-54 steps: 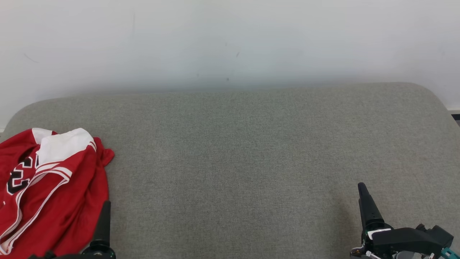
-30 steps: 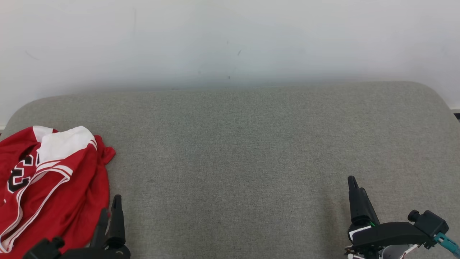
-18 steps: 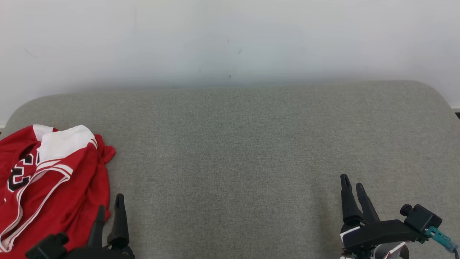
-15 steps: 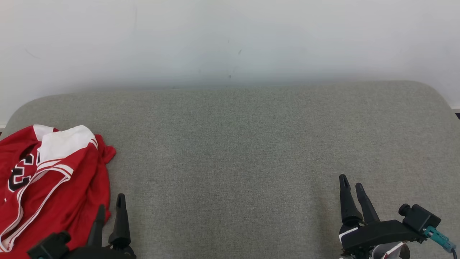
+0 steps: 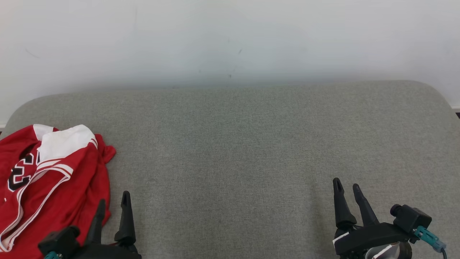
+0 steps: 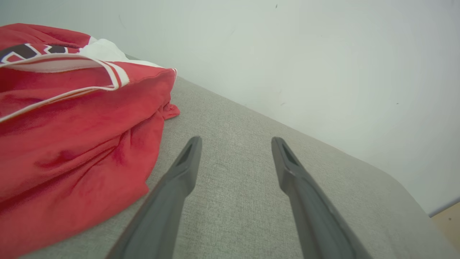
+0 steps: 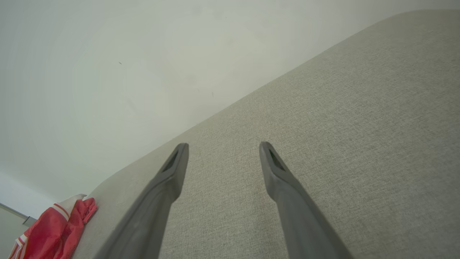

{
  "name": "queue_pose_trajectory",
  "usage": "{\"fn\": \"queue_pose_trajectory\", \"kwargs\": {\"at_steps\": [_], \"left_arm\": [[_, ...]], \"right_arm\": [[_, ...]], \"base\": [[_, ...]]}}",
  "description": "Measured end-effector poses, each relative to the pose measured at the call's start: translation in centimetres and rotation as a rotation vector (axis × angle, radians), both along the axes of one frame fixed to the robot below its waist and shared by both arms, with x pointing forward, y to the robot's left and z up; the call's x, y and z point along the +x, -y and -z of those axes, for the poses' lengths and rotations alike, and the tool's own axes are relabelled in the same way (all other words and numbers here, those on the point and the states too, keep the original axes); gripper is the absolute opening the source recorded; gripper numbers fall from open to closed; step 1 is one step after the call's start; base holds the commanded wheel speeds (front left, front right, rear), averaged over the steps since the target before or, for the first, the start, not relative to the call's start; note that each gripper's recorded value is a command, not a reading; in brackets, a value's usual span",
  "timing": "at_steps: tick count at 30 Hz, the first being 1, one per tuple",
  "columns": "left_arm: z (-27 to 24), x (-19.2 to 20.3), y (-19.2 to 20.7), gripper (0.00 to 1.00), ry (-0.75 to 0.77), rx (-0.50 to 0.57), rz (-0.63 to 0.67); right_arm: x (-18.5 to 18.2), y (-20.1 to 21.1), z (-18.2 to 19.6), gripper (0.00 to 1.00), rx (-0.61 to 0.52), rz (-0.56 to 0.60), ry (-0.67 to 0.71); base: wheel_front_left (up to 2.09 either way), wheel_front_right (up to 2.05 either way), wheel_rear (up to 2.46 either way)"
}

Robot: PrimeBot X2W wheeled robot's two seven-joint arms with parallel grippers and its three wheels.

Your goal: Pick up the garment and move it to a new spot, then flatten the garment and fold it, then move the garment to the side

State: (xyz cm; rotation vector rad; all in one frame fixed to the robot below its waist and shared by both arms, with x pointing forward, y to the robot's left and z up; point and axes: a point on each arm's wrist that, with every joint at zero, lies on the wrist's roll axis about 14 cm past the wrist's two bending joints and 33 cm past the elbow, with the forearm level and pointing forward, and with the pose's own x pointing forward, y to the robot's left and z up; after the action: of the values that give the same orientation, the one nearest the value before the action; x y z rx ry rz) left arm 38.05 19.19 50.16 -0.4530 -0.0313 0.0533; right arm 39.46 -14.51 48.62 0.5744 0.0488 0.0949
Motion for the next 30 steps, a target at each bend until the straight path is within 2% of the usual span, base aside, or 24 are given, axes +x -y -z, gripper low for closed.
{"fn": "queue_pose_trajectory", "kwargs": {"at_steps": [14,30], "left_arm": [[-0.65,-0.04,0.14,1.00,0.029,0.154,0.010],[-0.72,-0.46,0.64,1.00,0.042,0.251,0.019]], "right_arm": [[-0.05,-0.42,0.42,1.00,-0.133,-0.024,0.014],[-0.37,-0.94,0.55,1.00,-0.233,-0.051,0.035]], "base": [[0.00,0.00,0.00],[0.00,0.00,0.00]]}}
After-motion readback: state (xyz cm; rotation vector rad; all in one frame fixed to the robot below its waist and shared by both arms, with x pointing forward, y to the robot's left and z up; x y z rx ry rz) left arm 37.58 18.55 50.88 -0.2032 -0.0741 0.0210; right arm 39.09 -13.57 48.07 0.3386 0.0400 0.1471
